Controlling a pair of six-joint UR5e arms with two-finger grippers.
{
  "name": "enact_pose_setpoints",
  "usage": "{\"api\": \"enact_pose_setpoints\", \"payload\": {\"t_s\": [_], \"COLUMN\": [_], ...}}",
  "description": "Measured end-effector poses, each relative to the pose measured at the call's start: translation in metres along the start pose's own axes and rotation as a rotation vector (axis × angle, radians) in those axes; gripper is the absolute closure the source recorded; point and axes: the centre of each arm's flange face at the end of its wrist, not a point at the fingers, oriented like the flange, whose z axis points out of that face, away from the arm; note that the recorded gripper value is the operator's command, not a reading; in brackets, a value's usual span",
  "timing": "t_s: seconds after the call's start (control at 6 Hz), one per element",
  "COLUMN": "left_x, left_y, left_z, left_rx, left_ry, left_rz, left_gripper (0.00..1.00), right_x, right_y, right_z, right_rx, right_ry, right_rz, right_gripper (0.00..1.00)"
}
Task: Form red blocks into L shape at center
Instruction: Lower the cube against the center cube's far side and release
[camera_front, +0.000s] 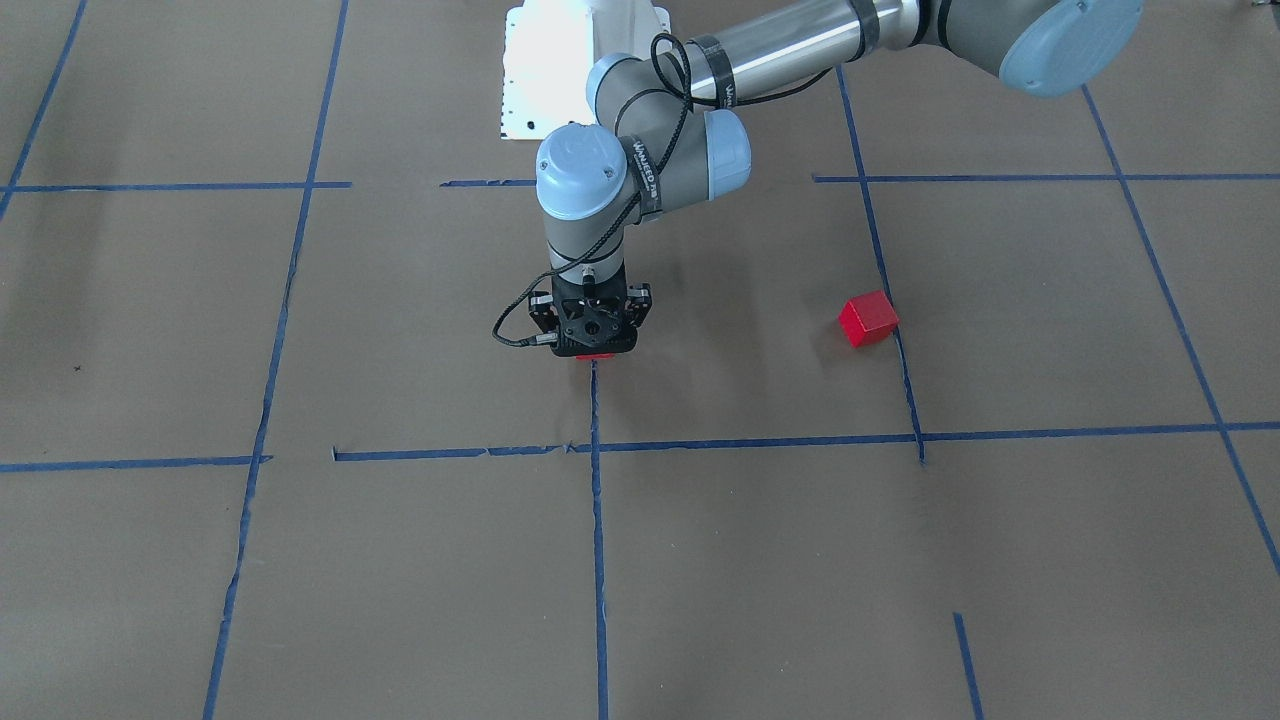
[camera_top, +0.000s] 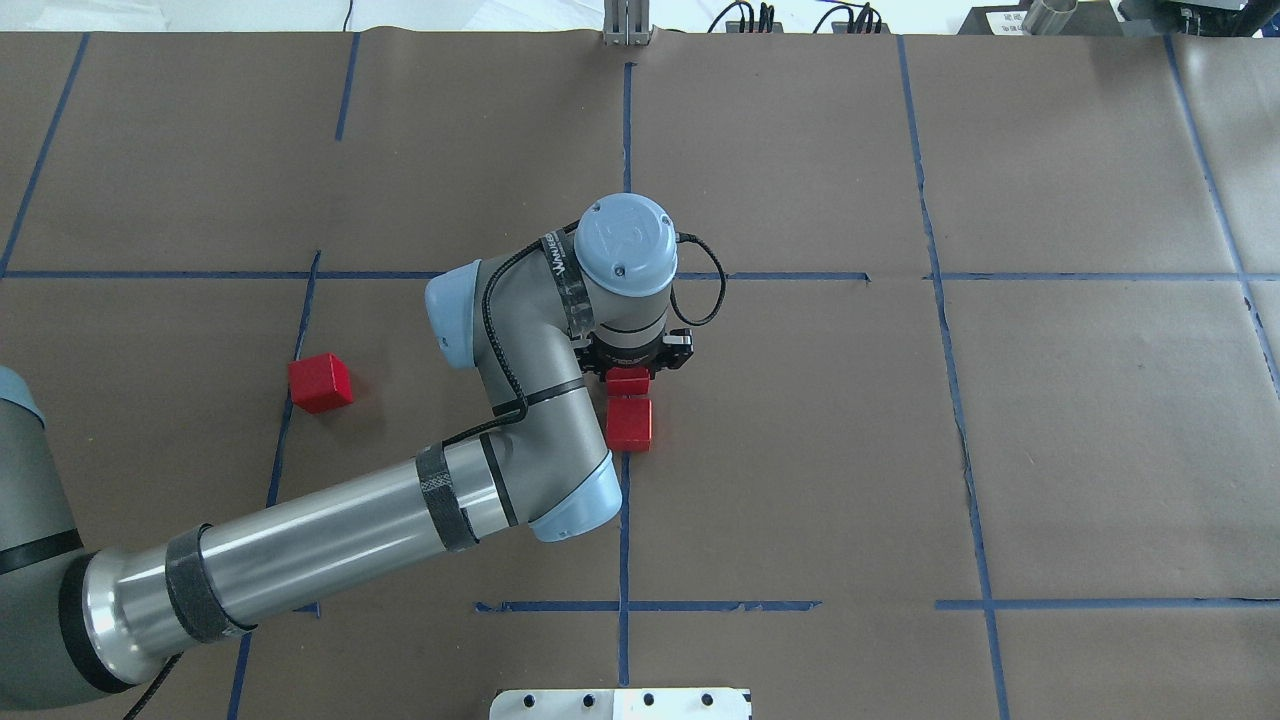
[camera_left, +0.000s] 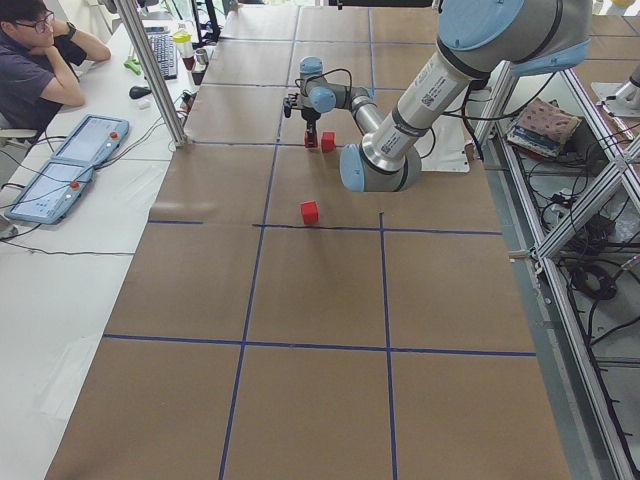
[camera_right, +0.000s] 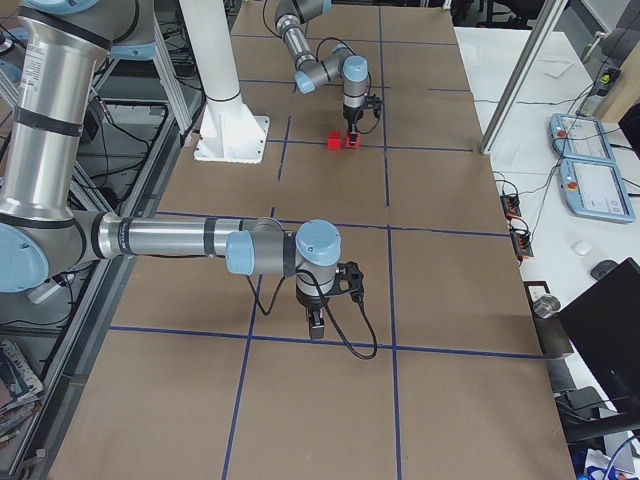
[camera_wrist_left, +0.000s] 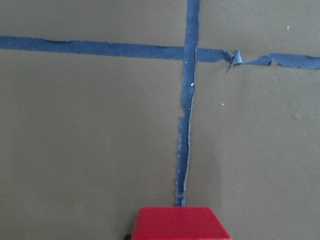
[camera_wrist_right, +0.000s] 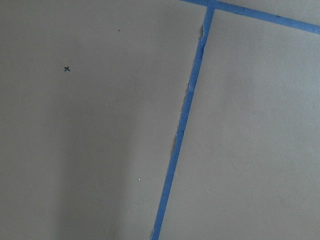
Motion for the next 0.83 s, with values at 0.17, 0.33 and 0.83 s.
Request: {"api": "enact_pose_setpoints", "payload": {"t_s": [0.17, 0.33, 0.83], "left_x": [0.0000, -0.0004, 0.0026], "left_y": [0.0011, 0.0017, 0.0108], "left_z": [0.0008, 0.0017, 0.0066], "left_rx": [-0.002, -0.003, -0.013], "left_ry": [-0.001, -0.001, -0.001], "left_rz": [0.003, 0.004, 0.013], "left_gripper": [0.92, 0.92, 0.89], "right_x": [0.0000, -0.0002, 0.0000], "right_y": [0.0001, 0.0002, 0.0001], "right_z": [0.0000, -0.0002, 0.0000], "right_rx": [0.000, 0.000, 0.000], "right_ry": [0.000, 0.000, 0.000], "right_rz": [0.000, 0.000, 0.000], "right_gripper": [0.00, 0.00, 0.00]}}
